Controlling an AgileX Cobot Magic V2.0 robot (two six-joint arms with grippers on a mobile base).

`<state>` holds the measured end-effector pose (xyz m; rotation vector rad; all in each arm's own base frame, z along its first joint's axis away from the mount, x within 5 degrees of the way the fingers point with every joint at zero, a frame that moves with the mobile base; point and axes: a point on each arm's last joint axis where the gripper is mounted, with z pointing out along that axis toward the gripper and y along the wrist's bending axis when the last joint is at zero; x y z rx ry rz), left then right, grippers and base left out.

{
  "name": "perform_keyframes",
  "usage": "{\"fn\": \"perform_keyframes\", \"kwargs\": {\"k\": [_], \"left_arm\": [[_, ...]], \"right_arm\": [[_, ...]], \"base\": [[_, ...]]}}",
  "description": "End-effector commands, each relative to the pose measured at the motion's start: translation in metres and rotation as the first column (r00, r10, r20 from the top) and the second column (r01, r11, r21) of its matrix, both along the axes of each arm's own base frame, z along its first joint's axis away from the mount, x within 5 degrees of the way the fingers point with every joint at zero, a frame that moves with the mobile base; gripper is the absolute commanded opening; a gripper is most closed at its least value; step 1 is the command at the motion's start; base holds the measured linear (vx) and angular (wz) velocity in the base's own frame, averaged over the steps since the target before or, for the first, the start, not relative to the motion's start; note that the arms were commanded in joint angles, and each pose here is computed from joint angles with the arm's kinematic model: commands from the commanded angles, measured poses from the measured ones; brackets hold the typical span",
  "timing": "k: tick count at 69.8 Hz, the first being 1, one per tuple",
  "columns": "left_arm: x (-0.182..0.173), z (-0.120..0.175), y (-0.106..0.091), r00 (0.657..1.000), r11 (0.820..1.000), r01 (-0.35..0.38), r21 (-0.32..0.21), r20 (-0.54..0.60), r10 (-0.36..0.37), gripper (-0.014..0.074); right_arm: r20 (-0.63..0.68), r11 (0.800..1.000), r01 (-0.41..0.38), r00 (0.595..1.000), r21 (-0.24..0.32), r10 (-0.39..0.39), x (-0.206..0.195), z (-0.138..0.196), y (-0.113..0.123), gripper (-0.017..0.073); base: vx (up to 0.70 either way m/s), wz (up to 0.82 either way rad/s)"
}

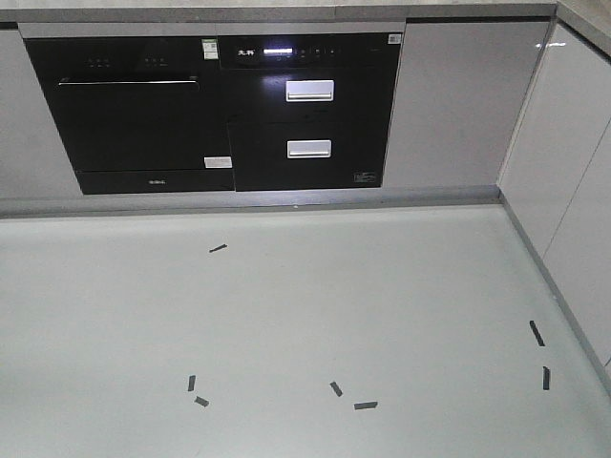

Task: Transfer vegetables to tray and serve
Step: 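Drive the base toward the counter with the pot, tray and plate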

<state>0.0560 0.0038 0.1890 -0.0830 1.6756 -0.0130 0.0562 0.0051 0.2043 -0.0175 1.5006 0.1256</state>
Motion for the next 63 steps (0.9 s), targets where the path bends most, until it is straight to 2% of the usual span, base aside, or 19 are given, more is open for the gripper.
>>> {"fn": "perform_keyframes", "kwargs": {"k": [1,63], "left_arm": [[0.0003,-0.0007,-0.0014,0.998,1.0,0.016,-0.002,0.06,-0.016,-0.0006],[0.0003,-0.0007,-0.0014,0.998,1.0,0.016,-0.002,0.06,-0.016,-0.0006]], "right_arm": [[0.068,1.0,-0.001,0.998,-0.007,0.001,-0.0006,0.0024,0.0003,-0.0003],[0.068,1.0,-0.001,0.998,-0.007,0.001,-0.0006,0.0024,0.0003,-0.0003]], "base": [[0.02,0.0],[0.08,0.01]]}}
